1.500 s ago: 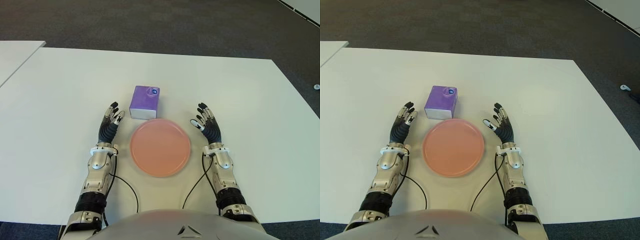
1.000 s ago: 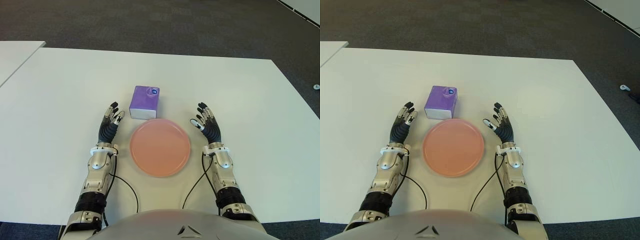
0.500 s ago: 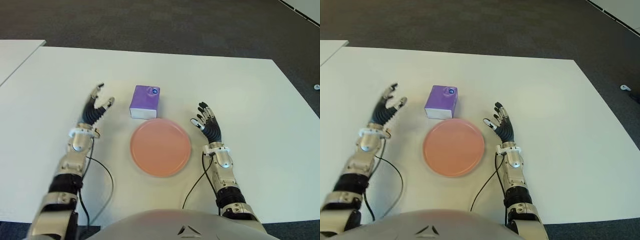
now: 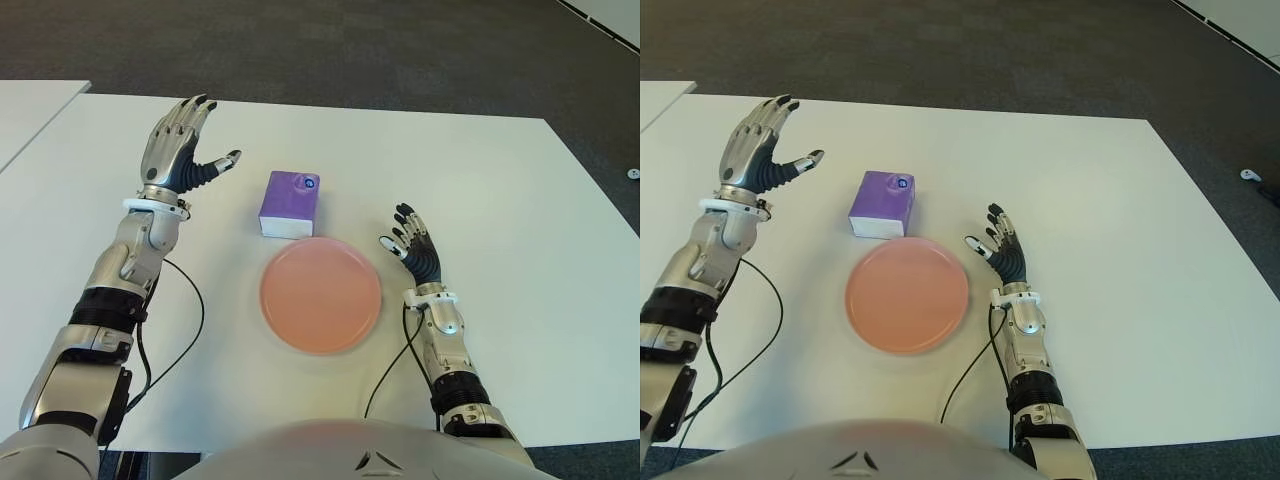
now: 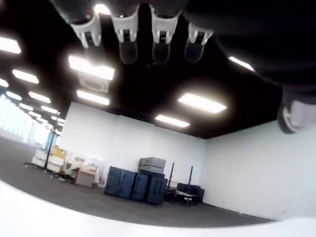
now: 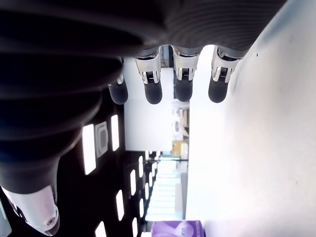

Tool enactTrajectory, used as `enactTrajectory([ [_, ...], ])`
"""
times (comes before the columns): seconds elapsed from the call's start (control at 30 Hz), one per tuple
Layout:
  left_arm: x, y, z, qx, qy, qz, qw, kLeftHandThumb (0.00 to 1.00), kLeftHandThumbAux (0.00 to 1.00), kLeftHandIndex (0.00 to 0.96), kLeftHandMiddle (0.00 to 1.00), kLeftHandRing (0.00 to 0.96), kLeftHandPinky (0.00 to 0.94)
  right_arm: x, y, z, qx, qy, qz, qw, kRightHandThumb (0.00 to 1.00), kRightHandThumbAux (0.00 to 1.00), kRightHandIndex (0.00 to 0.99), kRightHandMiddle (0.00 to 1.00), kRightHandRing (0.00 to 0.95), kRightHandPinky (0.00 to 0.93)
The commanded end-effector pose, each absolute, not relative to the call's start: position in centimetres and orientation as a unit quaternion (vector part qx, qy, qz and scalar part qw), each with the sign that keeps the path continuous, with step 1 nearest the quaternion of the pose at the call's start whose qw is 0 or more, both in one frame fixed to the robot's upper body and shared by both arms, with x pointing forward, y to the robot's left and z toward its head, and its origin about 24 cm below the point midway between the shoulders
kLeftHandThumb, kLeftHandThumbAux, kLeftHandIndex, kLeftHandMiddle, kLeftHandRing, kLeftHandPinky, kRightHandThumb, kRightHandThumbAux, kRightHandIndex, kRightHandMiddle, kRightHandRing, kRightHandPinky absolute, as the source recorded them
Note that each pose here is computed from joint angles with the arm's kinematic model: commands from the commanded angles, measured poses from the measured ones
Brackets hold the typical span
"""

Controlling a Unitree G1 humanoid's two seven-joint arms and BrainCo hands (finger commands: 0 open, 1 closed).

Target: Put the tissue paper into the plate.

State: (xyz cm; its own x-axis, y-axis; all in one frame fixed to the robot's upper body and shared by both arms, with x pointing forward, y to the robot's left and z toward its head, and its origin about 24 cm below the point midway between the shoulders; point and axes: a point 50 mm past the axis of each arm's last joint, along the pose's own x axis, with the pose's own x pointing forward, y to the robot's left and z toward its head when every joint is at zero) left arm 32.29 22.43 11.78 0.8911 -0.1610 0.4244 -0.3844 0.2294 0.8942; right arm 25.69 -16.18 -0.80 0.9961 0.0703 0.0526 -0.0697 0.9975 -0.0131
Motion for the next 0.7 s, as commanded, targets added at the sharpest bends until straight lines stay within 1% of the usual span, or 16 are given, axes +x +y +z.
enactTrajectory([
  [0.03,32.4,22.4,11.0,0.668,-0.210,0.051,0.712,0.114,0.311,0.000,0.000,0.000,0.000,22.9,-16.4,-5.1,0.001,0.087,0.024,0.996,0.000,0.659,0.000,0.000,0.000,0.000],
  [0.13,32.5,21.9,11.1,0.681,-0.218,0.038,0.699,0.112,0.308,0.000,0.000,0.000,0.000,22.9,-16.4,-5.2,-0.001,0.087,0.023,0.996,0.000,0.657,0.000,0.000,0.000,0.000],
  [0.23,32.8,20.9,11.3,0.701,-0.231,-0.003,0.675,0.110,0.302,0.000,0.000,0.000,0.000,23.0,-16.3,-5.1,-0.004,0.084,0.024,0.996,0.004,0.649,0.000,0.000,0.000,0.000],
  [0.43,33.0,20.1,10.8,0.718,-0.241,-0.058,0.651,0.111,0.292,0.000,0.000,0.000,0.000,23.0,-16.2,-5.0,-0.007,0.083,0.027,0.996,0.015,0.631,0.000,0.000,0.000,0.000],
  [0.7,32.7,19.6,10.0,0.722,-0.237,-0.119,0.639,0.089,0.267,0.000,0.000,0.000,0.000,23.0,-16.1,-5.0,-0.009,0.085,0.029,0.996,0.017,0.628,0.000,0.000,0.000,0.000],
])
